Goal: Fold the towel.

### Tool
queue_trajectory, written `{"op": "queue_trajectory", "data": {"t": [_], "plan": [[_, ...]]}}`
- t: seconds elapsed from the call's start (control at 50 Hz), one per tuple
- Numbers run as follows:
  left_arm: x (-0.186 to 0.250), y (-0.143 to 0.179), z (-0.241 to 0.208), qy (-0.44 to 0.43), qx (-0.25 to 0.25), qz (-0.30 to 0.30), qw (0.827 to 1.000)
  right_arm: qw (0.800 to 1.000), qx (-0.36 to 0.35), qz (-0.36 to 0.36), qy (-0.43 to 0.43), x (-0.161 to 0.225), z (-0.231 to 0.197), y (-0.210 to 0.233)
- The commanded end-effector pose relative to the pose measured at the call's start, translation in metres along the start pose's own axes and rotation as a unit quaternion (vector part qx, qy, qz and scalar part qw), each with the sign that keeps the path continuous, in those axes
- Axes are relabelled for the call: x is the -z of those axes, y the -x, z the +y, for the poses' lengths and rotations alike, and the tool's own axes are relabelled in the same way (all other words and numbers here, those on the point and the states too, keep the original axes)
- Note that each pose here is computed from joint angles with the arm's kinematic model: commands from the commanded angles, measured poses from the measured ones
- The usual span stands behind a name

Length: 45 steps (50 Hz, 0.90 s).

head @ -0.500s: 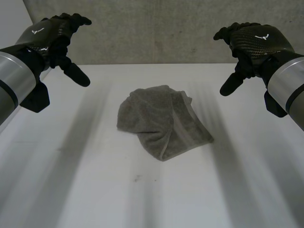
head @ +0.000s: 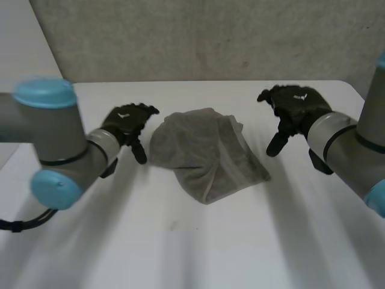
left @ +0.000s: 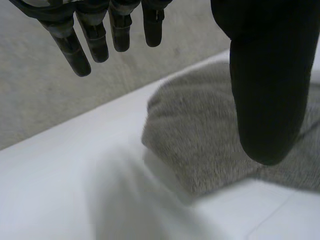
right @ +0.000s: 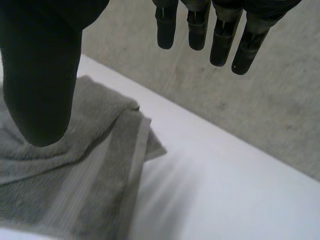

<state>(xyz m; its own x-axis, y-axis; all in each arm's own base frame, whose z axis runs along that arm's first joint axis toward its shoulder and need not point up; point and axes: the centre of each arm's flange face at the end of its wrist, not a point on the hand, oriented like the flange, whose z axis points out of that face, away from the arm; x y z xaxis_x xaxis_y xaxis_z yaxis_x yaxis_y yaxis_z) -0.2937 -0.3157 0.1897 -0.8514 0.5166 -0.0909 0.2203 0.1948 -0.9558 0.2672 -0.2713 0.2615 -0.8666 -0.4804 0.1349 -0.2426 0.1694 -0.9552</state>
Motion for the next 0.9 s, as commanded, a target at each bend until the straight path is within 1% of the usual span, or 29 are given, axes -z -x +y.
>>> {"op": "queue_trajectory", "data": {"t": [0.02, 0.14, 0.18, 0.2, 0.24, 0.32, 0.34, 0.36, 0.4, 0.42, 0.46, 0.52, 0.56, 0.58, 0.62, 0.64, 0.66, 0.68, 0.72, 0.74, 0.78, 0.8, 0.82, 0.84, 0.86, 0.88, 0.9], "plan": [[-0.045, -0.009, 0.03, 0.006, -0.035, 0.012, 0.999, 0.999, -0.003, -0.011, 0.05, 0.0, 0.032, 0.005], [-0.064, -0.013, 0.04, -0.001, -0.051, 0.017, 0.999, 0.996, -0.006, -0.017, 0.082, 0.004, 0.053, 0.007], [-0.074, -0.018, 0.045, -0.006, -0.065, 0.018, 0.998, 0.996, -0.007, -0.023, 0.086, 0.005, 0.056, 0.008], [-0.074, -0.018, 0.045, -0.006, -0.065, 0.018, 0.998, 0.996, -0.007, -0.023, 0.086, 0.005, 0.056, 0.008], [-0.077, -0.025, 0.042, -0.016, -0.082, 0.024, 0.996, 0.996, -0.008, -0.026, 0.088, 0.004, 0.06, 0.008], [-0.075, -0.033, 0.032, -0.035, -0.087, 0.025, 0.995, 0.996, -0.007, -0.026, 0.087, 0.004, 0.061, 0.008], [-0.073, -0.036, 0.023, -0.048, -0.089, 0.018, 0.995, 0.996, -0.007, -0.025, 0.085, 0.003, 0.06, 0.008], [-0.073, -0.036, 0.023, -0.048, -0.089, 0.018, 0.995, 0.996, -0.007, -0.025, 0.085, 0.003, 0.06, 0.008], [-0.058, -0.042, -0.006, -0.075, -0.088, -0.007, 0.993, 0.997, -0.008, -0.024, 0.08, 0.0, 0.06, 0.007], [-0.058, -0.042, -0.006, -0.076, -0.088, -0.007, 0.993, 0.997, -0.008, -0.024, 0.08, 0.0, 0.06, 0.007], [-0.04, -0.043, -0.026, -0.086, -0.085, -0.033, 0.992, 0.997, -0.016, -0.023, 0.074, -0.009, 0.061, 0.007], [-0.031, -0.045, -0.03, -0.085, -0.085, -0.039, 0.992, 0.997, -0.02, -0.022, 0.072, -0.015, 0.061, 0.007], [-0.008, -0.052, -0.041, -0.087, -0.086, -0.041, 0.992, 0.995, -0.06, -0.023, 0.079, -0.029, 0.067, 0.009], [-0.008, -0.052, -0.041, -0.087, -0.086, -0.041, 0.992, 0.995, -0.06, -0.023, 0.079, -0.029, 0.067, 0.009], [0.02, -0.058, -0.053, -0.092, -0.087, -0.04, 0.991, 0.986, -0.142, -0.028, 0.084, -0.043, 0.072, 0.012], [0.02, -0.058, -0.053, -0.092, -0.087, -0.04, 0.991, 0.986, -0.142, -0.028, 0.084, -0.043, 0.072, 0.012], [0.033, -0.059, -0.057, -0.093, -0.088, -0.04, 0.991, 0.978, -0.187, -0.039, 0.088, -0.049, 0.075, 0.015], [0.033, -0.059, -0.057, -0.093, -0.088, -0.04, 0.991, 0.978, -0.187, -0.039, 0.088, -0.049, 0.075, 0.015], [0.058, -0.061, -0.065, -0.1, -0.087, -0.038, 0.99, 0.954, -0.27, -0.076, 0.106, -0.059, 0.083, 0.026], [0.058, -0.061, -0.065, -0.1, -0.087, -0.038, 0.99, 0.954, -0.27, -0.076, 0.107, -0.059, 0.083, 0.026], [0.08, -0.069, -0.069, -0.107, -0.089, -0.026, 0.99, 0.926, -0.336, -0.114, 0.132, -0.064, 0.089, 0.041], [0.08, -0.069, -0.069, -0.107, -0.089, -0.026, 0.99, 0.925, -0.337, -0.114, 0.132, -0.064, 0.089, 0.041], [0.089, -0.072, -0.068, -0.107, -0.091, -0.02, 0.99, 0.912, -0.362, -0.13, 0.145, -0.065, 0.092, 0.052], [0.089, -0.073, -0.068, -0.107, -0.091, -0.02, 0.99, 0.9, -0.382, -0.142, 0.155, -0.066, 0.095, 0.065], [0.096, -0.076, -0.065, -0.105, -0.093, -0.013, 0.99, 0.9, -0.383, -0.142, 0.156, -0.066, 0.095, 0.065], [0.102, -0.079, -0.062, -0.102, -0.096, -0.009, 0.99, 0.892, -0.394, -0.151, 0.165, -0.065, 0.098, 0.078], [0.102, -0.079, -0.062, -0.102, -0.096, -0.008, 0.99, 0.891, -0.394, -0.151, 0.165, -0.065, 0.098, 0.078]]}}
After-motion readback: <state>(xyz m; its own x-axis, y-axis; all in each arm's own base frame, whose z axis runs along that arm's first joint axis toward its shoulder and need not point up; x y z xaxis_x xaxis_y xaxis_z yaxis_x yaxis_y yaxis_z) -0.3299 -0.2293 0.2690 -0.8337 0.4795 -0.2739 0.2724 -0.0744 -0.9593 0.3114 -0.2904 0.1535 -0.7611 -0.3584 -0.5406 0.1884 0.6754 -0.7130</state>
